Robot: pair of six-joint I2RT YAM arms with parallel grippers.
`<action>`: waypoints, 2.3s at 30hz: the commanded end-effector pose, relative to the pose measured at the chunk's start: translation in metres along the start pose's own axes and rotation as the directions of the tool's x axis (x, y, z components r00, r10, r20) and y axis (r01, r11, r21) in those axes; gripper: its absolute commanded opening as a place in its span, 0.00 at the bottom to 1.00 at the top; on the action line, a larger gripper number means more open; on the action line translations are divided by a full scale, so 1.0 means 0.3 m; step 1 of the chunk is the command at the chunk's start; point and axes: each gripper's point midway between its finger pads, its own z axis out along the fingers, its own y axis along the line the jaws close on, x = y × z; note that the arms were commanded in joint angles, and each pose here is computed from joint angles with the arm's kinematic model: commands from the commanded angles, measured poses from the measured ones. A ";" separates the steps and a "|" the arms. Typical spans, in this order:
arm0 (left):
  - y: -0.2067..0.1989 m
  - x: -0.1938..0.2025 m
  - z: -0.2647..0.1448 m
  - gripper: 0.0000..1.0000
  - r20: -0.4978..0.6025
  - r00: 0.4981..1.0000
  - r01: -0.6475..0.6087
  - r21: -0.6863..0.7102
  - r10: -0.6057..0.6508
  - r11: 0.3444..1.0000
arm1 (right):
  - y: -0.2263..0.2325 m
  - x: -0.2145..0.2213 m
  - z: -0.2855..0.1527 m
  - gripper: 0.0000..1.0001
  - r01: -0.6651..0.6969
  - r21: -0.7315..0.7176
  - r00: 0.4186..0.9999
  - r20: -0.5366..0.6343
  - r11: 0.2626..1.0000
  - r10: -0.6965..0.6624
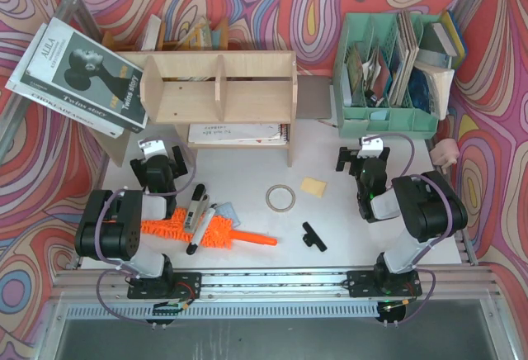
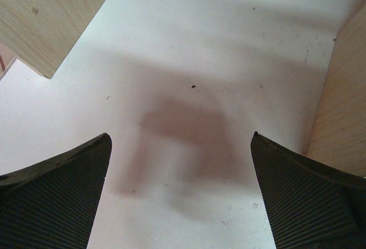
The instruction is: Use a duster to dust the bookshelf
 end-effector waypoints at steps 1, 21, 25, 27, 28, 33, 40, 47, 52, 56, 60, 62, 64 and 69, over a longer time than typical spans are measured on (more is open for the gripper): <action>0.005 -0.014 0.004 0.98 0.011 1.000 0.008 -0.008 -0.008 1.000 | -0.010 0.010 -0.001 0.99 -0.012 0.016 1.000 -0.006 1.000 0.012; -0.005 -0.031 -0.109 0.98 0.211 0.976 0.037 0.108 -0.060 0.993 | -0.009 0.011 -0.002 0.99 -0.012 0.015 1.000 -0.007 1.000 0.012; -0.008 -0.063 -0.155 0.98 0.253 0.966 0.021 0.125 -0.052 0.992 | -0.010 0.011 -0.002 0.99 -0.012 0.015 1.000 -0.007 1.000 0.012; 0.010 -0.087 -0.186 0.98 0.286 0.956 0.028 0.108 -0.059 0.994 | -0.010 0.010 -0.002 0.99 -0.012 0.015 1.000 -0.006 1.000 0.012; 0.028 -0.087 -0.205 0.98 0.295 0.954 0.027 0.083 -0.051 0.996 | -0.010 0.009 -0.001 0.99 -0.012 0.015 1.000 -0.005 1.000 0.012; 0.068 -0.195 -0.320 0.98 0.392 0.920 -0.009 -0.037 0.022 0.999 | 0.009 -0.008 -0.020 0.99 0.014 -0.032 1.000 0.018 0.999 -0.013; 0.117 -0.235 -0.443 0.98 0.370 0.926 0.093 -0.037 -0.073 0.995 | 0.015 -0.116 -0.081 0.99 0.018 -0.028 0.998 0.059 0.999 -0.016; 0.123 -0.263 -0.523 0.98 0.269 0.935 0.235 0.013 -0.230 0.972 | 0.090 -0.227 -0.176 0.99 -0.081 -0.147 0.995 0.047 0.986 0.089; 0.078 -0.343 -0.592 0.98 0.175 0.939 0.279 0.107 -0.295 0.954 | 0.152 -0.310 -0.248 0.99 -0.243 -0.239 0.970 -0.026 0.940 0.244; 0.088 -0.417 -0.653 0.98 0.109 0.918 0.371 0.097 -0.380 0.924 | 0.137 -0.329 -0.287 0.99 -0.430 -0.139 0.900 -0.142 0.892 0.412; 0.097 -0.470 -0.719 0.98 0.055 0.893 0.439 0.104 -0.446 0.892 | 0.124 -0.314 -0.343 0.99 -0.505 -0.087 0.854 -0.193 0.859 0.482; 0.115 -0.457 -0.757 0.98 0.003 0.881 0.471 0.077 -0.473 0.879 | 0.150 -0.318 -0.369 0.99 -0.494 -0.143 0.861 -0.216 0.858 0.460; 0.153 -0.442 -0.795 0.98 -0.029 0.852 0.524 0.017 -0.523 0.852 | 0.167 -0.304 -0.389 0.99 -0.489 -0.163 0.859 -0.260 0.857 0.441; 0.089 -0.422 -0.840 0.98 -0.128 0.946 0.318 0.175 -0.299 0.932 | 0.199 -0.241 -0.424 0.99 -0.462 -0.194 0.852 -0.367 0.865 0.373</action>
